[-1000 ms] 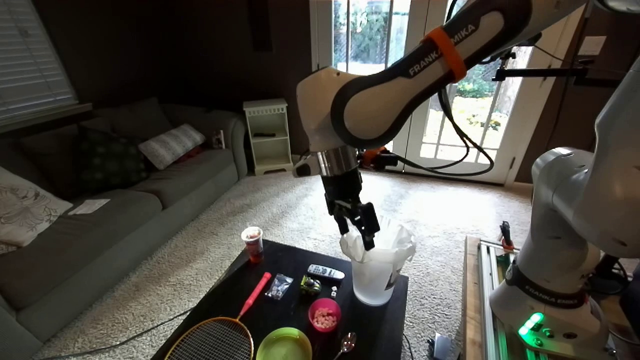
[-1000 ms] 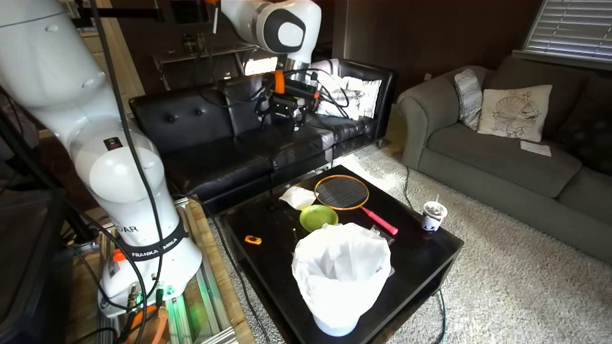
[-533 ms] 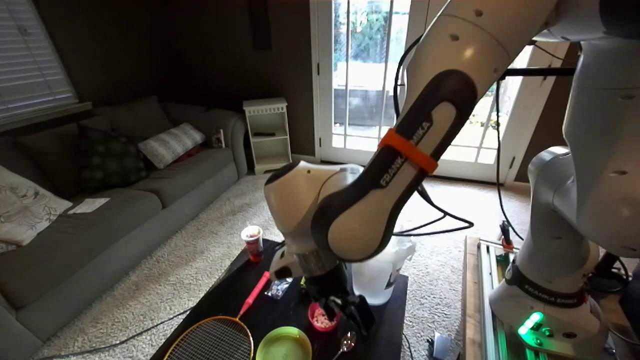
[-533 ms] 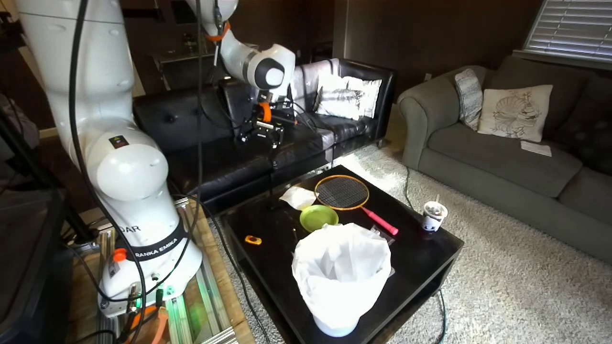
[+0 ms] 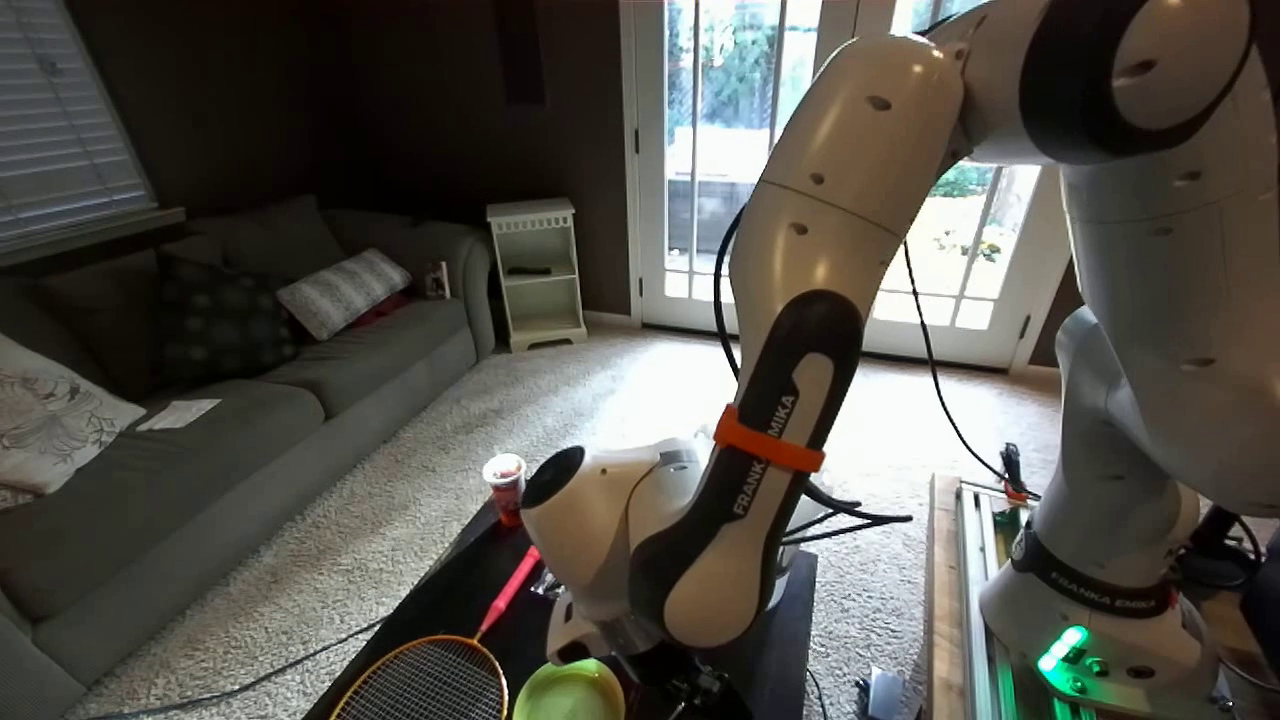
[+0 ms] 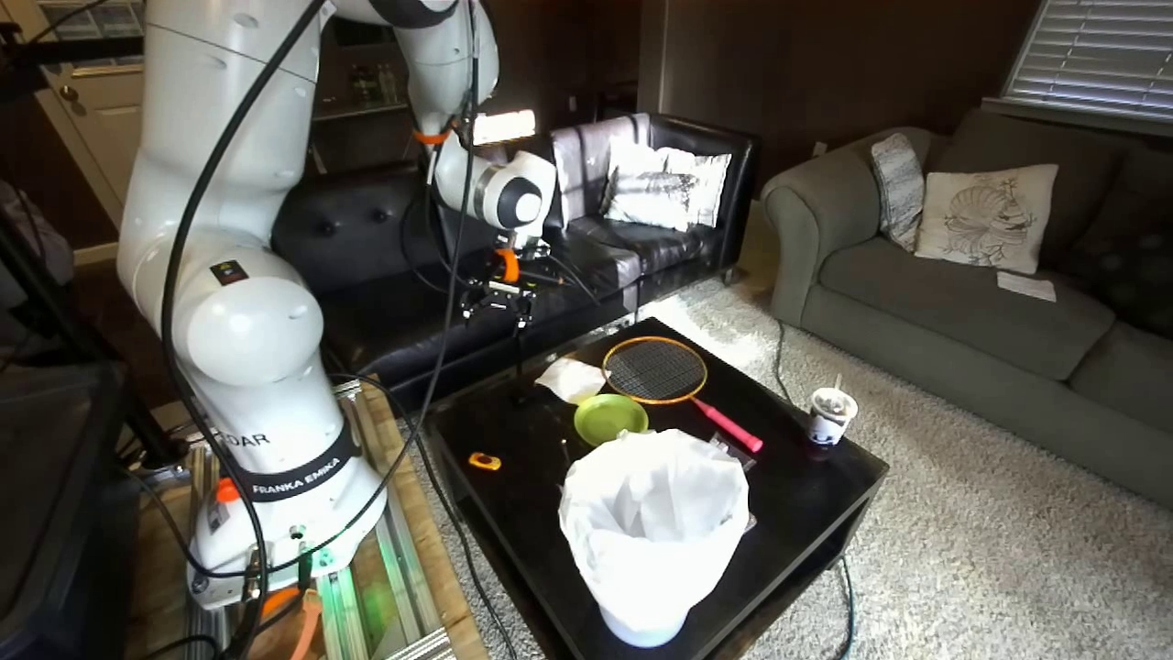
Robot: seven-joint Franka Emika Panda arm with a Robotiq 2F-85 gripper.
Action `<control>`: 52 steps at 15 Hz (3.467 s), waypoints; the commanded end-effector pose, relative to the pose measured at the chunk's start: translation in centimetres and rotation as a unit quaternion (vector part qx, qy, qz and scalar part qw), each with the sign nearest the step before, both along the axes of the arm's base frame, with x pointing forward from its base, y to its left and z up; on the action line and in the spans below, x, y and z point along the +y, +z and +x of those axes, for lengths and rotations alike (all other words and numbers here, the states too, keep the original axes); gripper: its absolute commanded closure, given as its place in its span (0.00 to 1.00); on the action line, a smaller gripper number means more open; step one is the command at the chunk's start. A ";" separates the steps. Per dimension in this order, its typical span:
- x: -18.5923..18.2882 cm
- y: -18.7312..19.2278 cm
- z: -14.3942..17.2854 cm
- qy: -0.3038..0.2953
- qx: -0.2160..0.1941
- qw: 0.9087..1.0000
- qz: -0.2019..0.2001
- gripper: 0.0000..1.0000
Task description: Pick up the toy car
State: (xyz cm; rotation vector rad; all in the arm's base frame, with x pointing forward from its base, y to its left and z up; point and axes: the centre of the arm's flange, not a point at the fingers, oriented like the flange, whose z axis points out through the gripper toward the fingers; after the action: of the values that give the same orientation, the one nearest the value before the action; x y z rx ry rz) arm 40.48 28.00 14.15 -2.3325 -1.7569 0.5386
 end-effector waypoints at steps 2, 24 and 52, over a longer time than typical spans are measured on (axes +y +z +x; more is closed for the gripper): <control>0.1 -0.4 0.2 -0.001 0.002 1.000 0.000 0.00; 7.3 -13.9 -6.4 0.129 0.004 0.991 -0.015 0.00; 3.2 -32.9 -8.6 0.018 0.002 0.998 -0.057 0.00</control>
State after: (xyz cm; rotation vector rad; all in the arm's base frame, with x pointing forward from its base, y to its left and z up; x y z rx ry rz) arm 31.87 30.99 -17.65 -2.2916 -1.8915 0.6797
